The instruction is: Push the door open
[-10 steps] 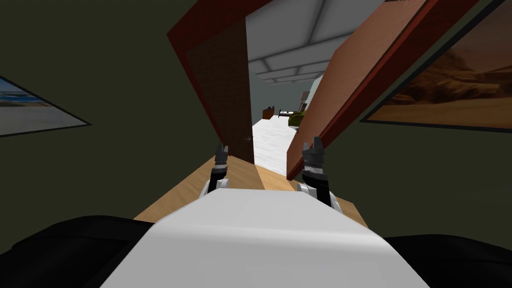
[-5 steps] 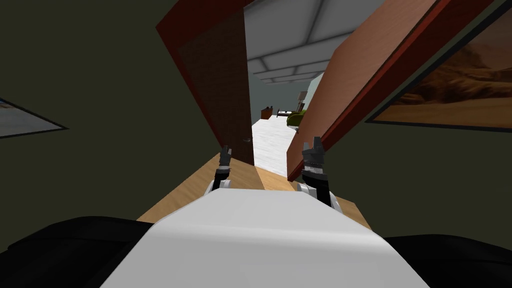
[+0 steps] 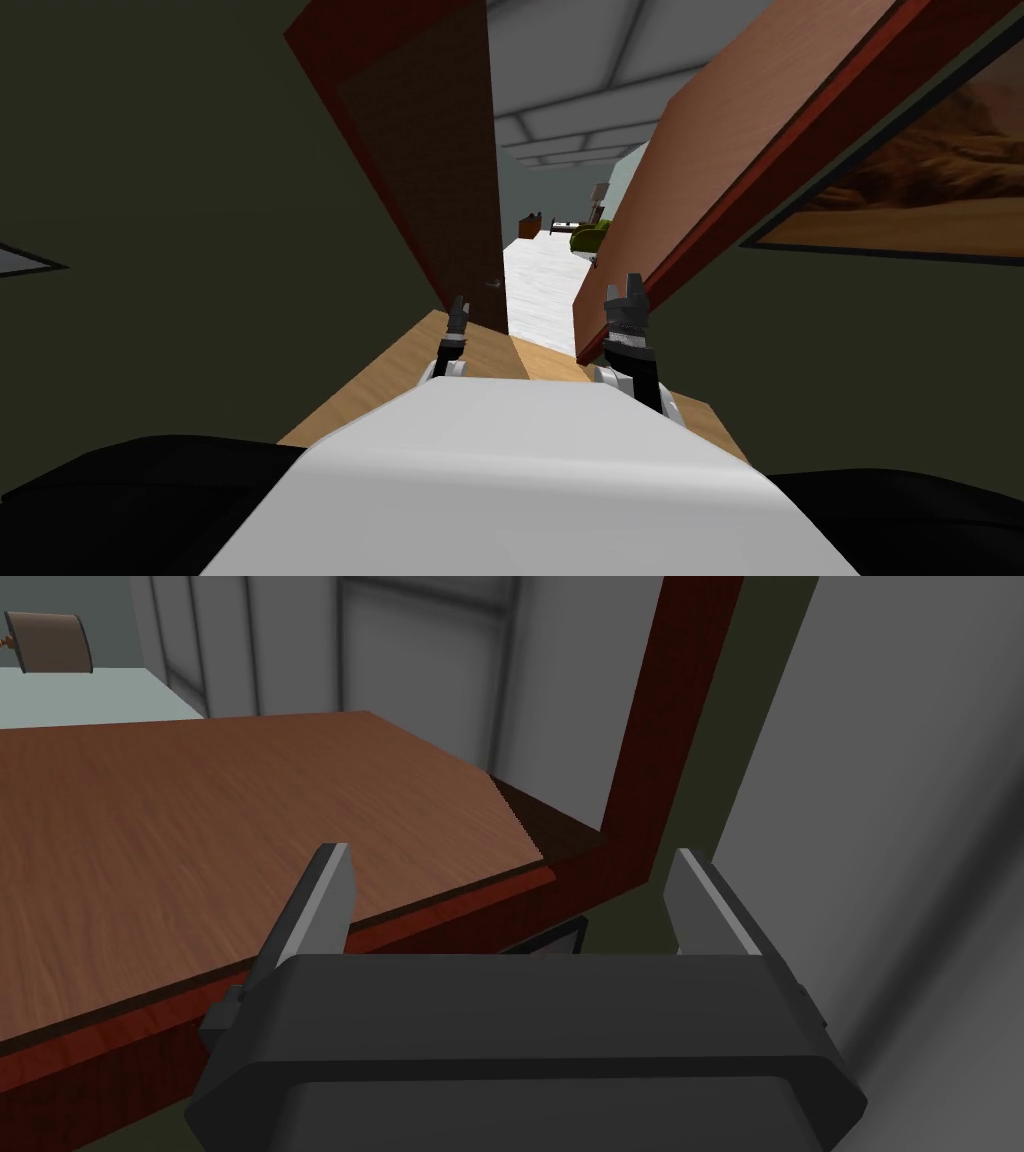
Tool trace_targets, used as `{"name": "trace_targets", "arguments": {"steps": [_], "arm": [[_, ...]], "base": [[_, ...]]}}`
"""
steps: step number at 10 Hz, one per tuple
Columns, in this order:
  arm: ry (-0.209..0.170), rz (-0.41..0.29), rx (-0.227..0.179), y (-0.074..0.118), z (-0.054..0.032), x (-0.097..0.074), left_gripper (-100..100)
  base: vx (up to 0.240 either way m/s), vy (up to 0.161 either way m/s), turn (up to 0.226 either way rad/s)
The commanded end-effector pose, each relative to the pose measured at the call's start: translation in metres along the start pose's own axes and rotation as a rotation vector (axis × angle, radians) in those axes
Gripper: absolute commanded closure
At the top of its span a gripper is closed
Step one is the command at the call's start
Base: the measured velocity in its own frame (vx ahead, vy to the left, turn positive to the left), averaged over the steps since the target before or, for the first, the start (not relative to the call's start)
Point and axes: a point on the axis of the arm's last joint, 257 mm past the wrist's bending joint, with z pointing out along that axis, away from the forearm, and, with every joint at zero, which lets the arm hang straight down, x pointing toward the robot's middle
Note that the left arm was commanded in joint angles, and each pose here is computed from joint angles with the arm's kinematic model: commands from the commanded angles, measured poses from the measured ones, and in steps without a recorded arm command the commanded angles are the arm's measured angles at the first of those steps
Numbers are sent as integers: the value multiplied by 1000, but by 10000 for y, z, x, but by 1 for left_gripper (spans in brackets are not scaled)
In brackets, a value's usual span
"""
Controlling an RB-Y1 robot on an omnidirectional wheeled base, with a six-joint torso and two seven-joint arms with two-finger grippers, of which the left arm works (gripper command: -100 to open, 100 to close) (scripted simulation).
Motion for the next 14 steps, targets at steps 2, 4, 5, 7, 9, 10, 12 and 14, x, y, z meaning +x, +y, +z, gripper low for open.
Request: {"name": "trace_targets", "arguments": {"steps": [2, 4, 5, 7, 9, 10, 12, 14], "arm": [[15, -16, -48, 260, -106, 84, -100], [27, -28, -81, 441, -161, 155, -100], [33, -34, -101, 541, -197, 192, -100], [44, -45, -136, 720, -265, 265, -100], [50, -51, -153, 806, -301, 302, -100], [55, -56, -170, 890, -338, 339, -100], [66, -67, -204, 1052, -416, 413, -100], [77, -77, -236, 1201, -495, 486, -100]], "base": [[100, 72, -62], [81, 80, -73], [95, 68, -64], [80, 61, -67], [69, 64, -43], [55, 39, -35], [81, 63, -71], [97, 60, -55]]}}
